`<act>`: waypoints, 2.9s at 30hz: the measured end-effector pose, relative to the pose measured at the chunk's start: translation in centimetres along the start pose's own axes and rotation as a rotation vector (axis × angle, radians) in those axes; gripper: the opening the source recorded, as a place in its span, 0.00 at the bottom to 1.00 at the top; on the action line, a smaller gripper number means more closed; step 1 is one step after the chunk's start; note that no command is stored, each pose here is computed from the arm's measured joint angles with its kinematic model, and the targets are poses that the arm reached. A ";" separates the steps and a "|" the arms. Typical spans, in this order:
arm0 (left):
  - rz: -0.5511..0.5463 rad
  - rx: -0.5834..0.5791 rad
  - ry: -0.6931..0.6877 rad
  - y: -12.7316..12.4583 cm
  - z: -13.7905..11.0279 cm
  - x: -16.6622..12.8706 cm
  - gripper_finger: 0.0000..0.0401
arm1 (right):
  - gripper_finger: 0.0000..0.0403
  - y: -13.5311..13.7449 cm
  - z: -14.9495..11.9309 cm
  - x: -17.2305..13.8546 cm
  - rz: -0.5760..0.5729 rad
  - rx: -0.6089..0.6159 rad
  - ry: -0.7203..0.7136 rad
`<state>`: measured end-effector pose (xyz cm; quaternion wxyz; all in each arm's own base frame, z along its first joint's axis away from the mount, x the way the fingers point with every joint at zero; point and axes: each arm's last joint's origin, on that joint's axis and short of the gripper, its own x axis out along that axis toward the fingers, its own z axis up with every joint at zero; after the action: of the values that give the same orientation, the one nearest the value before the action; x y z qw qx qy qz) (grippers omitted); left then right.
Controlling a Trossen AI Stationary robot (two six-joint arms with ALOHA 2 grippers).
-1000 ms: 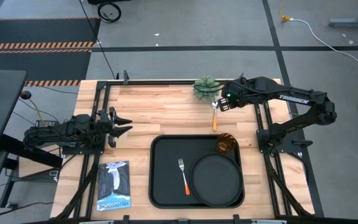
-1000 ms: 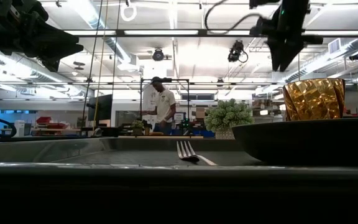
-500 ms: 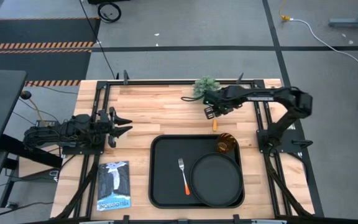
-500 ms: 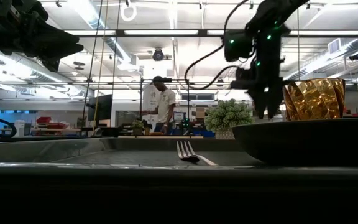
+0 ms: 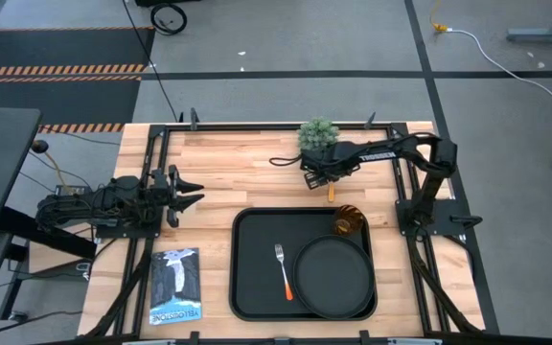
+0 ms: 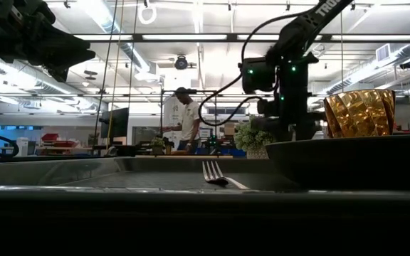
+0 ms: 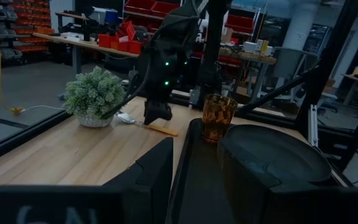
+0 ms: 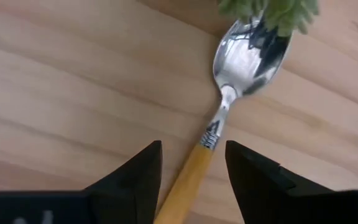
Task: Pick and place plate/cup/fork/spoon on tray
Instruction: Put the yellow spoon on the black tray to the left of the orange fork
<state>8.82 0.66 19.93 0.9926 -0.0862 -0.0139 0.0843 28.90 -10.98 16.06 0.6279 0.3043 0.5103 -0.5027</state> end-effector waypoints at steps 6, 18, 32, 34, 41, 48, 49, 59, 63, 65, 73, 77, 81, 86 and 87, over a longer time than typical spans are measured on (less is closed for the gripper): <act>-0.009 -0.005 0.002 0.0 0.0 0.0 0.34 | 0.45 -0.8 -1.2 2.2 -0.002 0.069 -0.006; -0.012 -0.010 -0.018 -0.1 0.2 0.0 0.34 | 0.37 -0.9 -1.9 2.5 0.047 0.117 -0.051; -0.014 -0.012 -0.028 -0.1 0.3 0.0 0.34 | 0.17 -0.9 -1.9 2.4 0.064 0.102 -0.035; -0.013 -0.012 -0.028 -0.1 0.3 0.0 0.34 | 0.17 -0.9 -1.9 2.4 0.064 0.095 -0.034; -0.014 -0.026 -0.027 -0.1 0.3 0.0 0.34 | 0.17 -1.5 -2.2 2.0 0.038 0.086 -0.003; -0.014 -0.028 -0.027 -0.1 0.3 0.0 0.34 | 0.17 -2.6 -1.7 1.2 0.018 0.107 -0.010; -0.014 -0.029 -0.027 -0.1 0.3 0.0 0.34 | 0.17 -2.7 -1.7 1.0 0.021 0.107 -0.014; -0.014 -0.030 -0.027 -0.1 0.3 0.0 0.34 | 0.17 -5.3 -1.5 -2.3 -0.003 0.148 -0.054; -0.014 -0.030 -0.028 -0.1 0.3 0.0 0.34 | 0.17 -6.4 -1.3 -4.3 0.040 0.185 -0.125; -0.014 -0.030 -0.028 -0.1 0.3 0.0 0.34 | 0.17 -6.9 -1.3 -5.5 0.072 0.210 -0.166; -0.016 -0.032 -0.037 -0.1 0.4 0.0 0.34 | 0.17 -5.4 -1.2 -9.6 0.398 0.219 -0.384; -0.016 -0.032 -0.041 -0.1 0.4 0.0 0.34 | 0.17 -3.1 -1.0 -10.9 0.593 0.188 -0.471; -0.017 -0.032 -0.043 -0.1 0.4 0.0 0.34 | 0.16 0.0 -1.5 -11.0 0.735 0.158 -0.515; -0.017 -0.032 -0.043 -0.1 0.4 0.0 0.34 | 0.16 3.0 -2.9 -10.4 0.820 0.134 -0.511; -0.017 -0.032 -0.043 -0.1 0.4 0.0 0.34 | 0.16 3.6 -3.3 -10.2 0.822 0.126 -0.498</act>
<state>8.81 0.64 20.36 0.9913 -0.1001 -0.0373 0.0774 31.45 -3.68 24.31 0.8579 0.3886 0.1505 -0.3005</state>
